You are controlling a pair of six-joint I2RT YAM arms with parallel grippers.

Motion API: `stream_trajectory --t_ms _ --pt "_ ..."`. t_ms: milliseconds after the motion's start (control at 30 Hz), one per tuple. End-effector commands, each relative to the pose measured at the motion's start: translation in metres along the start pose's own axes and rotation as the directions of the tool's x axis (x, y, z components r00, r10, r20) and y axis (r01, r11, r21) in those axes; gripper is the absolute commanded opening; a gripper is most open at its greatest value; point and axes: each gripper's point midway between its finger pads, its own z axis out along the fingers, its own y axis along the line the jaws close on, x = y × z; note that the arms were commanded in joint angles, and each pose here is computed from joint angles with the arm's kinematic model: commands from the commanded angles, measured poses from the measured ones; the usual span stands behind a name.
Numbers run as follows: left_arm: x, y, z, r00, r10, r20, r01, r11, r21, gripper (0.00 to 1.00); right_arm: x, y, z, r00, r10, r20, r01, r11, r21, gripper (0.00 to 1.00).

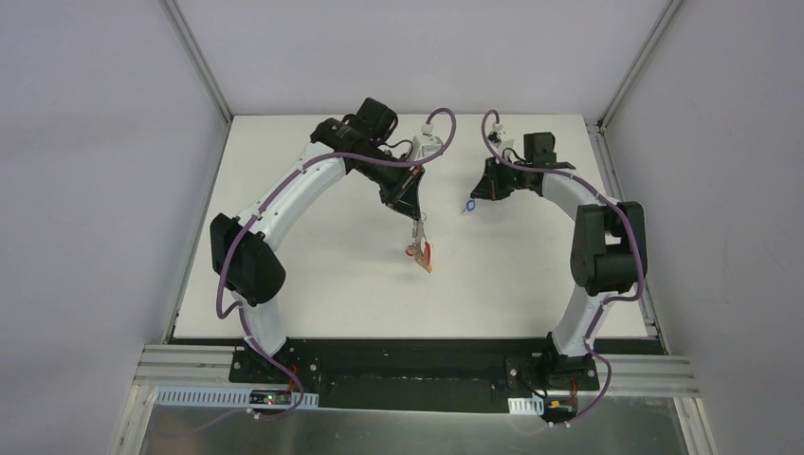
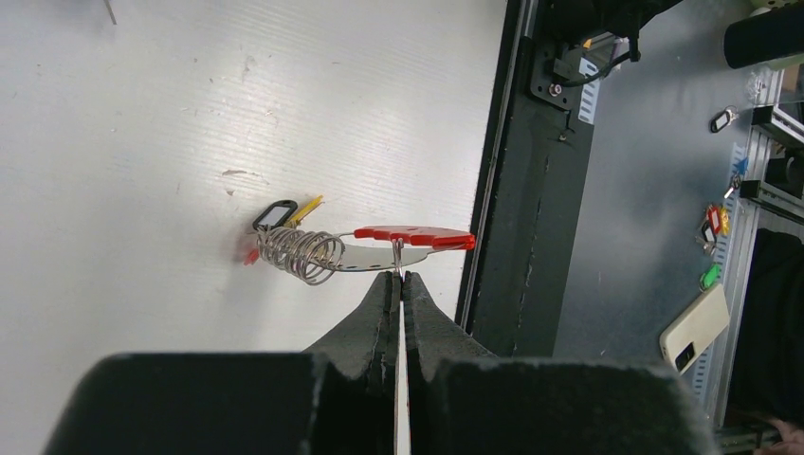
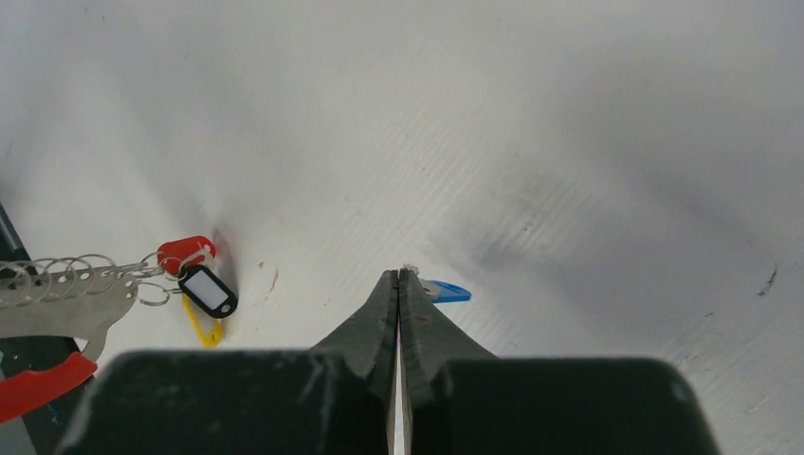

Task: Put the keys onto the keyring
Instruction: Pick up the key from the center of the board, then insert the key onto the keyring.

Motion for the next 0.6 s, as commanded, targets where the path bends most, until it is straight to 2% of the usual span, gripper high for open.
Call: stream_trajectory --t_ms 0,333,567 --pt "-0.010 0.001 -0.006 0.999 0.032 0.026 -0.031 0.999 -0.008 0.00 -0.031 0.036 -0.028 0.985 -0.126 0.115 0.137 0.986 -0.093 0.00" --pt "-0.021 0.008 -0.011 0.993 0.067 0.094 -0.062 0.996 -0.060 0.00 -0.037 0.124 -0.084 0.940 -0.221 0.259 0.299 0.900 -0.316 0.00" --pt "-0.027 -0.003 -0.015 0.973 0.201 0.113 -0.201 0.979 -0.015 0.00 -0.027 0.179 -0.110 0.943 -0.185 0.276 0.306 0.810 -0.501 0.00"
